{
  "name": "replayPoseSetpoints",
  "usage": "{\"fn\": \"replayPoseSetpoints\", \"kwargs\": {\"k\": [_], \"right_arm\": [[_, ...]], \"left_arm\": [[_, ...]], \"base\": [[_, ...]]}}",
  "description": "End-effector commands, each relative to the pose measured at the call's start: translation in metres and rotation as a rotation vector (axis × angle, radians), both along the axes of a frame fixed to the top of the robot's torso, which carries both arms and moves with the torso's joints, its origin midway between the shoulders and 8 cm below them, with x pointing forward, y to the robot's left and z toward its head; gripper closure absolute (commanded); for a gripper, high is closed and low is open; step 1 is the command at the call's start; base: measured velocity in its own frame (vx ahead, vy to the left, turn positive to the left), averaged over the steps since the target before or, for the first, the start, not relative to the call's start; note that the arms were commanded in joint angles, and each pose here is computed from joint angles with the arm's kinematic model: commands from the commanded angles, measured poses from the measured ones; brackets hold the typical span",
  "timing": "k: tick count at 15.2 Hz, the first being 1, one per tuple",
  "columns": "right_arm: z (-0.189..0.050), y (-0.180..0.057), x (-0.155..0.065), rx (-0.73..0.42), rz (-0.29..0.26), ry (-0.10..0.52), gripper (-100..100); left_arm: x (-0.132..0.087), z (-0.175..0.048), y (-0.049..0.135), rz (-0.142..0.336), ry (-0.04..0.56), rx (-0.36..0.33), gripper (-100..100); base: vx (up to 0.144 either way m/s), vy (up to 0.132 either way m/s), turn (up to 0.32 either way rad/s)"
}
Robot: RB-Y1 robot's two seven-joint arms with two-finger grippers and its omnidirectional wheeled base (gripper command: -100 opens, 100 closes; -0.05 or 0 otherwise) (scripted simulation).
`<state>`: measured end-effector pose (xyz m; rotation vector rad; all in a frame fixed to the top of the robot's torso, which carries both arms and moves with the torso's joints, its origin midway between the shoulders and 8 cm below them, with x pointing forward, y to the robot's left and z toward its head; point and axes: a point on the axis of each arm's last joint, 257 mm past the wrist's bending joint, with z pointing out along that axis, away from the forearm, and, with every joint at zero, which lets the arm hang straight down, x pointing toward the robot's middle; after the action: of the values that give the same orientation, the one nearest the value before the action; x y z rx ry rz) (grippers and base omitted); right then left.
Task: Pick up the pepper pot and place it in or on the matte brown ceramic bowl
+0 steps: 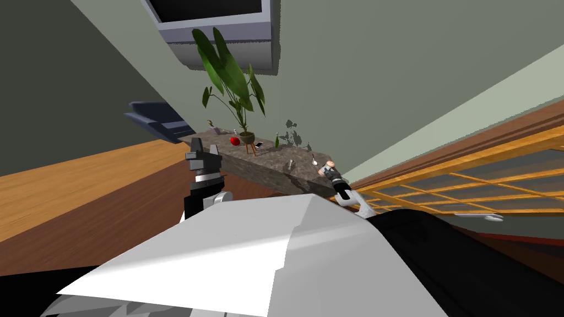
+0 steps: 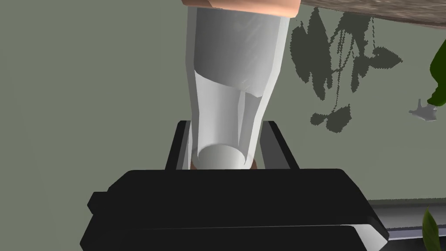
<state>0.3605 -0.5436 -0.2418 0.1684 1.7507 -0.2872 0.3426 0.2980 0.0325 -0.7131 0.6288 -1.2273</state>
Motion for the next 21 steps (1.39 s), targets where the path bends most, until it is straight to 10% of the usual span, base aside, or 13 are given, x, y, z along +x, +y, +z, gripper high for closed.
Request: {"fn": "replayPoseSetpoints", "kwargs": {"k": [1,9,10,21], "right_arm": [[0.005,-0.018,-0.003,-0.012,-0.035,0.009,100],[0.023,-0.058,-0.005,-0.039,-0.116,0.022,100],[0.024,-0.060,-0.006,-0.040,-0.122,0.022,-100],[0.078,-0.064,-0.008,-0.050,-0.116,0.009,-100]], "left_arm": [[0.000,0.000,0.000,0.000,0.000,0.000,0],[0.000,0.000,0.000,0.000,0.000,0.000,0],[0.000,0.000,0.000,0.000,0.000,0.000,0],[0.000,0.000,0.000,0.000,0.000,0.000,0]], "base": [[-0.050,-0.127,0.184],[-0.046,-0.118,0.176],[-0.010,-0.031,0.010],[0.001,0.011,-0.011]]}}
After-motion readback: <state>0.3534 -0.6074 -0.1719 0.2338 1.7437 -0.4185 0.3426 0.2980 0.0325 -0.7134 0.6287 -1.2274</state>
